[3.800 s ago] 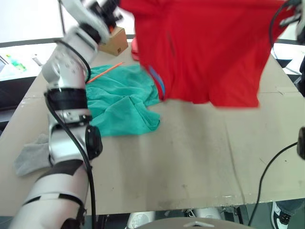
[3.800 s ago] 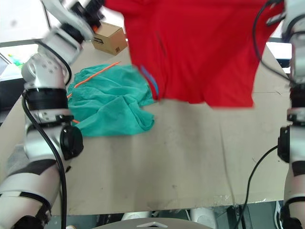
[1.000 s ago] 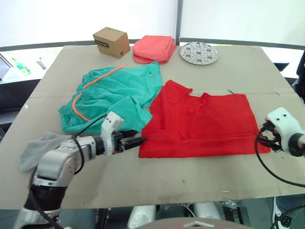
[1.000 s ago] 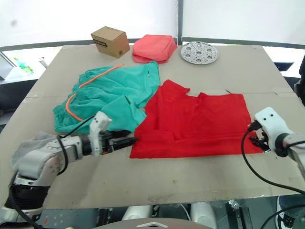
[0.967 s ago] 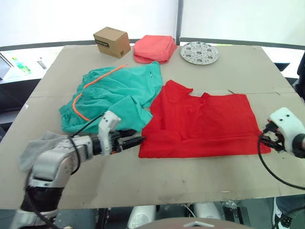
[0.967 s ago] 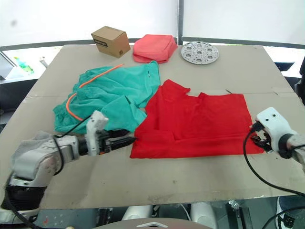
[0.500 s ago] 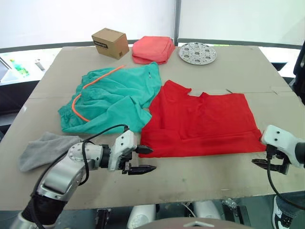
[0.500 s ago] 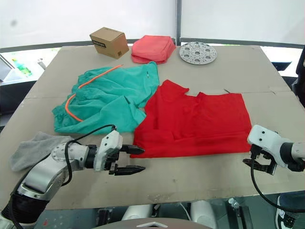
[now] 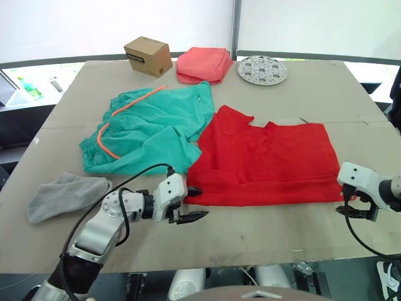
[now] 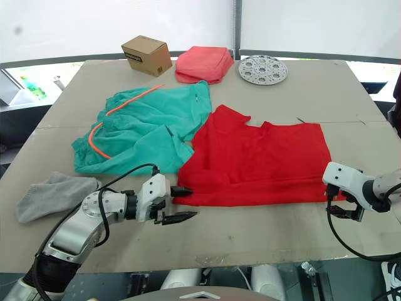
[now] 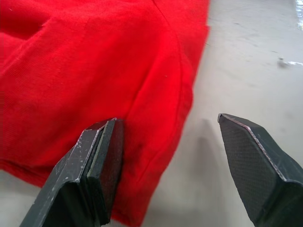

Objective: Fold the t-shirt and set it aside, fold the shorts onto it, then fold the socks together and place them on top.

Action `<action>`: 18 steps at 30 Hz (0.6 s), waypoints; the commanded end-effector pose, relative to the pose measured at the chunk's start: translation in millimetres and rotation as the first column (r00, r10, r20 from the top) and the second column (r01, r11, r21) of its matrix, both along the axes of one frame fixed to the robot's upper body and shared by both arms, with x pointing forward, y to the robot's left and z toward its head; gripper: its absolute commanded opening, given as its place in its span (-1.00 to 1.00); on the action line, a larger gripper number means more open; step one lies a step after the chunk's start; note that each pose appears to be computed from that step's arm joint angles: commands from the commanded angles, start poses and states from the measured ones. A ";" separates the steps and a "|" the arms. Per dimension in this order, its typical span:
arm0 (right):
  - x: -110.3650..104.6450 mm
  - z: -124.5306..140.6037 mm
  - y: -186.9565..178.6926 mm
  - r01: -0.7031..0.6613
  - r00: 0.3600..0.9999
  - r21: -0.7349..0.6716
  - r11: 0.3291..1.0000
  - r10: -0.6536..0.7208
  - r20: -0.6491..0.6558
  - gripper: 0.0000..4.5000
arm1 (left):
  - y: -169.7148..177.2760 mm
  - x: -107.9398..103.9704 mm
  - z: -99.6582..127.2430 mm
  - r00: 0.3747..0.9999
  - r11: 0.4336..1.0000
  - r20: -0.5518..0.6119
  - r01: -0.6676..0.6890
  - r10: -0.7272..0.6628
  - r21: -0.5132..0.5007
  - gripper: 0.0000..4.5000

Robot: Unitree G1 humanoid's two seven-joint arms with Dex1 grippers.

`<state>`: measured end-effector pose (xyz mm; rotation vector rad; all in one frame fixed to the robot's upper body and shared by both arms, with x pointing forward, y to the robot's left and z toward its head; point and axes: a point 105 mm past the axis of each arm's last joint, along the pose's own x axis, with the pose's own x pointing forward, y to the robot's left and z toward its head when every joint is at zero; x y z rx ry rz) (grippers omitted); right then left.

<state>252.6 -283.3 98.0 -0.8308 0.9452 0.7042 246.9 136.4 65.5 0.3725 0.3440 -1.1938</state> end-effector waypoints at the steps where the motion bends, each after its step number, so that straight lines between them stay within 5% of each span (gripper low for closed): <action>1: 7.5 11.2 -8.8 0.011 1.000 -0.053 0.999 -0.009 0.024 1.00 | 3.7 1.4 -11.0 0.999 0.999 -0.013 -0.034 0.034 0.034 0.13; 2: 8.9 11.6 -7.7 0.009 1.000 -0.051 0.999 -0.008 0.024 1.00 | 2.9 1.0 -10.9 0.999 0.999 -0.013 -0.033 0.033 0.031 -0.05; 14: 11.1 2.6 5.6 -0.079 0.997 -0.109 0.991 0.076 -0.027 1.00 | 2.4 -1.3 -5.1 0.999 0.999 0.000 -0.034 0.034 0.019 -0.05; 18: 9.3 -2.0 7.0 -0.080 0.996 -0.099 0.992 0.075 -0.056 0.50 | 1.8 -1.9 -6.5 0.999 0.999 -0.007 -0.036 0.036 0.026 -0.08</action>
